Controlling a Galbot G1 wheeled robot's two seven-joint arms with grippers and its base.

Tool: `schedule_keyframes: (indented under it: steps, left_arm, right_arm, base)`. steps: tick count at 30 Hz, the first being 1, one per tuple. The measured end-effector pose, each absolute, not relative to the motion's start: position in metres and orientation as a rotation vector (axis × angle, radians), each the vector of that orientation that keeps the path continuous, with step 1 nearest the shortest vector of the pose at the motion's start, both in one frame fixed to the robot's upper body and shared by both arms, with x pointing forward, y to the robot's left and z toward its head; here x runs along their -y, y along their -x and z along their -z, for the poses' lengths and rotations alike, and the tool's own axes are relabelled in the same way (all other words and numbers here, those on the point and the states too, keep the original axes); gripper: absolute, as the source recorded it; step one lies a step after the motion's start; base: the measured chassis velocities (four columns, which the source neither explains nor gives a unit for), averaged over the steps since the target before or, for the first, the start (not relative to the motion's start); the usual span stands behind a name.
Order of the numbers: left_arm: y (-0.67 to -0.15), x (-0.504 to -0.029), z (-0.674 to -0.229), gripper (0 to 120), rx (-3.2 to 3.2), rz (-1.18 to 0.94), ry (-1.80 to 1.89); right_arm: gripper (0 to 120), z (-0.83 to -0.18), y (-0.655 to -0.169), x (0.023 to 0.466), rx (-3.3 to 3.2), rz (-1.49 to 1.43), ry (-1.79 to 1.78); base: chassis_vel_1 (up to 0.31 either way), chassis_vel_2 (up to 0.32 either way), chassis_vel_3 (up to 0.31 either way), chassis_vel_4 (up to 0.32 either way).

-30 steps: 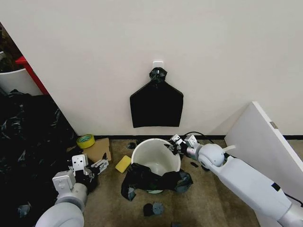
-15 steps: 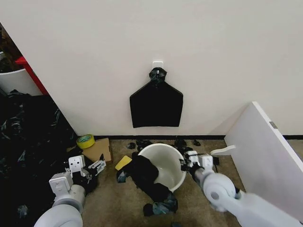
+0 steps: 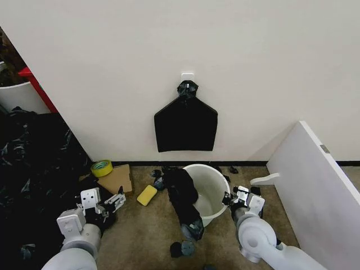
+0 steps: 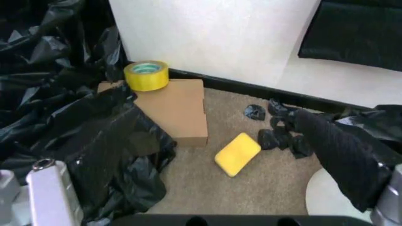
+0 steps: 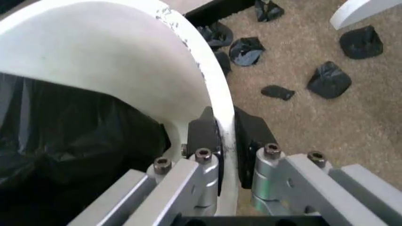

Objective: Place the garbage bag over the trash bin.

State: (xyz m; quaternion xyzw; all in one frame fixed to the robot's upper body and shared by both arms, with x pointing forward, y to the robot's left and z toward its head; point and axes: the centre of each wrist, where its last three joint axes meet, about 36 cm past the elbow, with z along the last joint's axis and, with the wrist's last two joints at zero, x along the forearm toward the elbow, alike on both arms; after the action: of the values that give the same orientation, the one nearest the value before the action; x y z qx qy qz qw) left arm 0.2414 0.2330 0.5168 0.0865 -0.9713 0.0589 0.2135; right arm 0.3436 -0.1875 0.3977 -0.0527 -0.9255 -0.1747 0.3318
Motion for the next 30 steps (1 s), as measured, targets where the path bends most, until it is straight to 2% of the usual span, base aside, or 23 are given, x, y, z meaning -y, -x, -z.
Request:
schedule_keyframes:
  steps: [5,13,15,17,21,22,24,28,30]
  left_arm:
    - [-0.239,-0.235,-0.517,100,2.693,-0.156,-0.252]
    - [-0.243,-0.236,-0.508,100,2.676,-0.135,-0.267]
    - [-0.247,-0.237,-0.503,100,2.672,-0.126,-0.268]
    - [-0.248,-0.237,-0.502,100,2.671,-0.124,-0.268]
    - [-0.252,-0.238,-0.497,100,2.667,-0.118,-0.27]
    - [-0.254,-0.238,-0.495,100,2.665,-0.114,-0.272]
    - [-0.255,-0.237,-0.494,100,2.664,-0.113,-0.272]
    - [-0.255,-0.236,-0.493,100,2.66,-0.113,-0.269]
    - [-0.255,-0.237,-0.491,100,2.654,-0.108,-0.272]
  right_arm:
    - [7,-0.403,-0.341,0.186,2.42,0.37,0.111]
    - [34,-0.421,-0.324,0.192,2.703,0.222,0.035]
    - [46,-0.432,-0.308,0.196,2.863,0.153,-0.139]
    - [49,-0.437,-0.303,0.196,2.891,0.139,-0.213]
    - [62,-0.46,-0.275,0.193,2.857,0.08,-0.595]
    - [70,-0.465,-0.269,0.19,2.789,0.03,-0.741]
    - [74,-0.466,-0.268,0.189,2.755,0.007,-0.806]
    - [89,-0.463,-0.275,0.183,2.648,-0.121,-1.034]
    - [89,-0.461,-0.283,0.178,2.581,-0.221,-1.04]
  base:
    - [0.0,0.0,0.0,0.0]
    - [0.0,0.0,0.0,0.0]
    - [0.0,0.0,0.0,0.0]
    - [0.0,0.0,0.0,0.0]
    - [0.0,0.0,0.0,0.0]
    - [0.0,0.0,0.0,0.0]
    - [0.0,0.0,0.0,0.0]
    - [0.0,0.0,0.0,0.0]
    - [0.0,0.0,0.0,0.0]
